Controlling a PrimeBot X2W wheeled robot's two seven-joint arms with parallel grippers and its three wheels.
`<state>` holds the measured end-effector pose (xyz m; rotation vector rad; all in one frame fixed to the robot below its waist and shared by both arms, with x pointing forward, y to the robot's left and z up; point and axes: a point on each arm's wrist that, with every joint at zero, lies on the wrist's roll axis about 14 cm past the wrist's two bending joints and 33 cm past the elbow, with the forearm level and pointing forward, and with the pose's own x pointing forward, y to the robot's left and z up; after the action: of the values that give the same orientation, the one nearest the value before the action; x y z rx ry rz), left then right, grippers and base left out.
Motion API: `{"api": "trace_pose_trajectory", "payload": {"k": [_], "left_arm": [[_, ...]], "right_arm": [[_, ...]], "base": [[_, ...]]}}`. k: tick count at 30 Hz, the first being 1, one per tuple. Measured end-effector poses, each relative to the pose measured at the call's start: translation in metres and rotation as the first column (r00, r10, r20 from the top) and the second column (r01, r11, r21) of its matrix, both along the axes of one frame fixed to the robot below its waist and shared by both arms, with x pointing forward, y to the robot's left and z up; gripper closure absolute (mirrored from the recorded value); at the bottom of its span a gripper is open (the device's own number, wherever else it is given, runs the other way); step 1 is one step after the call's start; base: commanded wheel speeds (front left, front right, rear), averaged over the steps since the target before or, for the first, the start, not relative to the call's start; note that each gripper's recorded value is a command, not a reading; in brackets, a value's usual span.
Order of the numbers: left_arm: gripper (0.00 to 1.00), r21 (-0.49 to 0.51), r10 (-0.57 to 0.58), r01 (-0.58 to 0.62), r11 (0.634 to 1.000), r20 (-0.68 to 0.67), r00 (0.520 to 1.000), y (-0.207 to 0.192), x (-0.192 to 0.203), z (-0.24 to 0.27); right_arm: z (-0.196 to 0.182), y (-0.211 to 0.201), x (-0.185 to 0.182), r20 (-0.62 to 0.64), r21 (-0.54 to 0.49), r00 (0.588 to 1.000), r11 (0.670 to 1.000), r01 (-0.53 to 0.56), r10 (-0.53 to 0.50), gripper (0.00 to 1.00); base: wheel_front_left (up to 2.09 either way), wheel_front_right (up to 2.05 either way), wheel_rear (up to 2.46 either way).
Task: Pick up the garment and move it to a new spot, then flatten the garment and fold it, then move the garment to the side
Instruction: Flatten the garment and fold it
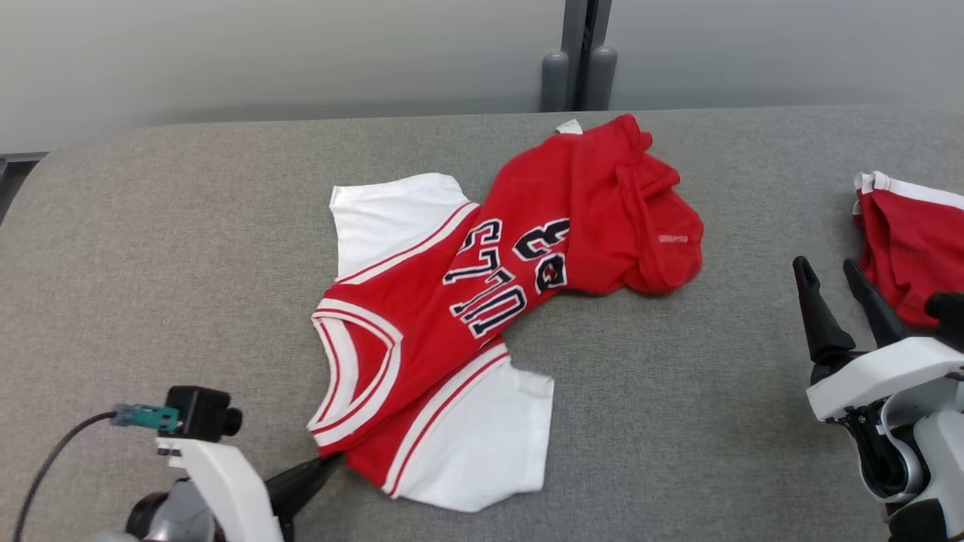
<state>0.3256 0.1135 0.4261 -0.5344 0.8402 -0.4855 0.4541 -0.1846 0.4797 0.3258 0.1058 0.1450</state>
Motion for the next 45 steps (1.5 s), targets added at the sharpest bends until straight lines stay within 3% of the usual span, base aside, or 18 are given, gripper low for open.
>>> {"api": "trace_pose_trajectory", "payload": {"k": [4,9,10,11,12,21,27,30,36,40,45], "left_arm": [[1.0,0.03,0.002,0.0,1.0,-0.057,0.998,0.03,-0.007,0.002],[1.0,0.145,0.066,-0.055,0.988,-0.07,0.995,0.079,0.0,0.001],[0.82,0.176,0.073,-0.058,0.983,-0.08,0.994,0.086,-0.001,-0.003],[0.15,0.208,0.072,-0.052,0.977,-0.09,0.993,0.091,-0.003,-0.008],[0.0,0.232,0.068,-0.044,0.972,-0.093,0.993,0.093,-0.004,-0.011],[0.0,0.269,0.095,-0.112,0.956,0.077,0.992,0.08,-0.004,-0.001],[0.0,0.29,0.228,-0.332,0.898,0.341,0.912,0.095,0.009,0.037],[0.0,0.27,0.289,-0.432,0.861,0.439,0.851,0.098,0.011,0.05],[0.0,0.15,0.361,-0.516,0.844,0.553,0.751,0.081,0.017,0.069],[0.0,0.127,0.38,-0.522,0.843,0.546,0.747,0.071,0.011,0.061],[0.0,0.12,0.396,-0.532,0.838,0.537,0.745,0.067,0.003,0.052]], "right_arm": [[0.0,0.002,0.0,-0.008,0.0,1.0,1.0,-0.008,0.008,0.0],[-0.003,-0.001,-0.003,-0.025,-0.007,1.0,1.0,-0.004,0.004,0.0],[-0.004,-0.001,-0.004,-0.029,-0.011,1.0,1.0,-0.006,0.006,0.0],[-0.004,0.0,-0.005,-0.03,-0.012,1.0,1.0,-0.008,0.008,0.0],[-0.005,0.001,-0.006,-0.034,-0.013,0.999,1.0,-0.014,0.013,0.0],[-0.005,0.011,-0.015,-0.025,-0.014,0.999,0.999,-0.038,0.037,0.0],[-0.005,0.049,-0.02,-0.014,-0.055,0.988,0.987,-0.151,0.151,0.0],[-0.017,0.076,-0.027,-0.059,-0.071,0.971,0.969,-0.236,0.233,0.0],[-0.049,0.118,-0.04,-0.191,-0.144,0.909,0.905,-0.4,0.371,0.0],[-0.069,0.138,-0.044,-0.284,-0.195,0.859,0.851,-0.488,0.427,0.0],[-0.079,0.144,-0.033,-0.348,-0.252,0.836,0.817,-0.519,0.424,0.0]], "base": [[0.0,0.0,0.0],[0.0,0.0,0.0],[0.0,0.0,0.0],[0.0,0.0,0.0],[0.0,0.0,0.0],[0.0,0.0,0.0],[0.0,0.0,0.0],[0.0,0.0,0.0],[0.0,0.0,0.0],[0.0,0.0,0.0],[0.0,0.0,0.0]]}}
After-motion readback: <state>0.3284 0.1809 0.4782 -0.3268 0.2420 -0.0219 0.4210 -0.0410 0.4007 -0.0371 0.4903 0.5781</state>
